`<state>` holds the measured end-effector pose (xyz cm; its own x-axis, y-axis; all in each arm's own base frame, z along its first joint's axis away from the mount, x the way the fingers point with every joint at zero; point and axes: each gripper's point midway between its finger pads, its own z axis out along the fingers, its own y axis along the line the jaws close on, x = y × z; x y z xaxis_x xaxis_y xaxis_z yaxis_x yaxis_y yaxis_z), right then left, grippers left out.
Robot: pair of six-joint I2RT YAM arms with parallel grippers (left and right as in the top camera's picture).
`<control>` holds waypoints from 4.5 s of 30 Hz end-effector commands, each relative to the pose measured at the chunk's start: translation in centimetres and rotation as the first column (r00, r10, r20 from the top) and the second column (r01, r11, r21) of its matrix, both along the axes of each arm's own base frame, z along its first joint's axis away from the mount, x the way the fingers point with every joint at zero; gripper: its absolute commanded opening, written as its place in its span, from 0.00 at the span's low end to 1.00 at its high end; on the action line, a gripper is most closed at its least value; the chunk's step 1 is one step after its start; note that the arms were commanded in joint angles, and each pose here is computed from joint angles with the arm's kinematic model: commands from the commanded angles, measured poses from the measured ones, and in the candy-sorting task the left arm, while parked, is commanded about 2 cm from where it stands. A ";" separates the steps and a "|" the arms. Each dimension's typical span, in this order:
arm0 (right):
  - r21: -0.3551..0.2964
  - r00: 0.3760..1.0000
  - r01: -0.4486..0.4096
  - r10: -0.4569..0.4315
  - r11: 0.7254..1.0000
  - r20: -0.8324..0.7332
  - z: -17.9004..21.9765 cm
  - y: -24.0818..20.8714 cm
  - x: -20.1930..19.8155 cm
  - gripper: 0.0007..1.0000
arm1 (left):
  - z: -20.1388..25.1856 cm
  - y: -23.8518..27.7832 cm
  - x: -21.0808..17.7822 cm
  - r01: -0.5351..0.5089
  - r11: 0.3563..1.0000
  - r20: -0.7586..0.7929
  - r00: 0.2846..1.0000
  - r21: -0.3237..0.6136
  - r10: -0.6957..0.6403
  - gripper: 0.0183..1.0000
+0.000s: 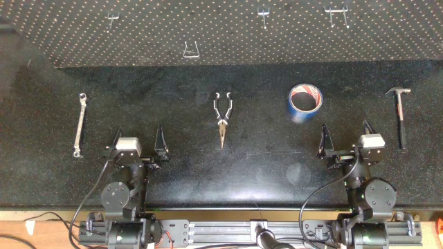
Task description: Place Tools Onto Pegboard
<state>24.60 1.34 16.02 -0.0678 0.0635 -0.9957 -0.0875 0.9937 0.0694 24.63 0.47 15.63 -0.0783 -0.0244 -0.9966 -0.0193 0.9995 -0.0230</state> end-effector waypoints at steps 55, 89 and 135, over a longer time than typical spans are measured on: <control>0.007 1.000 0.007 -0.007 1.000 -0.001 -0.1 -0.1 0.0 1.00 | -9.7 21.3 3.6 -0.112 0.993 -0.993 0.105 0.048 0.060 1.00; 0.007 1.000 0.007 -0.007 1.000 -0.001 -0.1 -0.1 0.0 1.00 | 4.1 15.2 4.0 -0.277 0.940 -0.603 0.721 0.200 0.341 0.01; 0.007 1.000 0.007 -0.007 1.000 -0.002 -0.1 -0.1 0.0 1.00 | 2.4 6.1 14.5 -0.054 0.995 -0.426 0.901 0.079 0.083 0.01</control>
<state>24.61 1.21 15.99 -0.0681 0.0632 -0.9957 -0.0803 0.9944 0.0686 37.98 6.57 16.47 -0.5351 0.0003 -0.8448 -0.0957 0.9935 0.0610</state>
